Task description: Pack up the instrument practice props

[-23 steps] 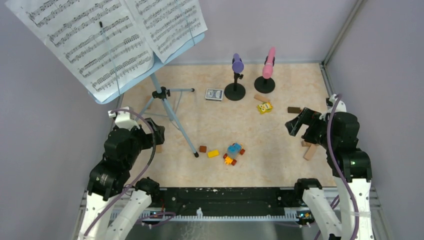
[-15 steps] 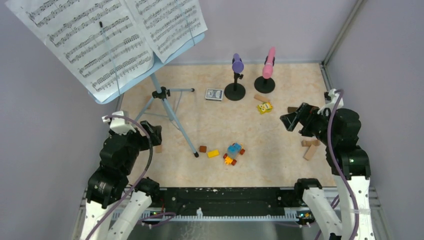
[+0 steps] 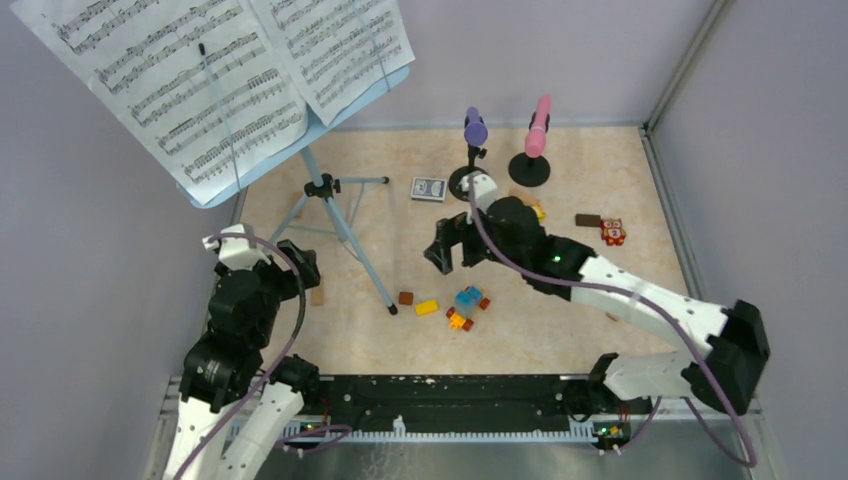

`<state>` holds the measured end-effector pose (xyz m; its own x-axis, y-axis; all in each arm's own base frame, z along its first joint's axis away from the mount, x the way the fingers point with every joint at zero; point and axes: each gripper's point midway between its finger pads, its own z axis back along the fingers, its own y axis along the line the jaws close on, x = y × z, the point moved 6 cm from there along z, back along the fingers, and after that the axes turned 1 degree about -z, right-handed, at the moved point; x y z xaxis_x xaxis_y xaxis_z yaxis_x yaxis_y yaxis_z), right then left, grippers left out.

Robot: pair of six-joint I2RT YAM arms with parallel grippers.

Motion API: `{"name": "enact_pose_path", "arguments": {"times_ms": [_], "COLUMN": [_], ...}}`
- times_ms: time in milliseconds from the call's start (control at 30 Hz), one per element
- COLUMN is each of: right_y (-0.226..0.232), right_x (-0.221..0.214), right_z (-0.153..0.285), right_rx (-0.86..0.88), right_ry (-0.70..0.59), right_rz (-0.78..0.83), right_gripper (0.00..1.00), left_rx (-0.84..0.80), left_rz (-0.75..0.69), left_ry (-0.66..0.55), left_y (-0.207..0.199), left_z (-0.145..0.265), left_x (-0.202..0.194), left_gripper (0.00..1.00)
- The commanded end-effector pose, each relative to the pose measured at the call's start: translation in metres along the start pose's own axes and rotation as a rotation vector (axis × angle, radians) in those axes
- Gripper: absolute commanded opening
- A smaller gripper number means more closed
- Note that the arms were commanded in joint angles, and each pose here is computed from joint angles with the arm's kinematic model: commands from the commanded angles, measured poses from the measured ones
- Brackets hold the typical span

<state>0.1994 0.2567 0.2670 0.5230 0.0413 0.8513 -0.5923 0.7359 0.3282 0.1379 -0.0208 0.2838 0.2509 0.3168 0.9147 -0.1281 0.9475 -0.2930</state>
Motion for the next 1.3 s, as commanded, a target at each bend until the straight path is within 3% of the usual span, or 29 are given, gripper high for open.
{"name": "enact_pose_path", "arguments": {"times_ms": [0,233,633,900,1267], "right_y": [0.051,0.097,0.118,0.122,0.107], "right_x": [0.057,0.065,0.069,0.054,0.055], "right_z": [-0.038,-0.106,-0.179,-0.223,-0.266], "right_rx": [0.200,0.460,0.532,0.410,0.213], "right_ry": [-0.275,-0.301,-0.346,-0.373,-0.490], "right_rz": [0.051,0.124,0.155,0.158,0.127], "right_gripper": [0.94,0.88,0.85,0.82,0.67], "left_rx": [0.037,0.044,0.063,0.068,0.058], "left_rz": [0.048,0.067,0.081,0.085,0.085], "left_ry": [-0.066,-0.090,-0.123,-0.138,-0.149], "left_y": [0.004,0.007,0.013,0.014,0.014], "left_z": [0.001,0.005,0.008,0.009,0.010], "left_x": [0.007,0.008,0.010,0.011,0.011], "left_gripper": [0.99,0.99,0.99,0.99,0.98]}}
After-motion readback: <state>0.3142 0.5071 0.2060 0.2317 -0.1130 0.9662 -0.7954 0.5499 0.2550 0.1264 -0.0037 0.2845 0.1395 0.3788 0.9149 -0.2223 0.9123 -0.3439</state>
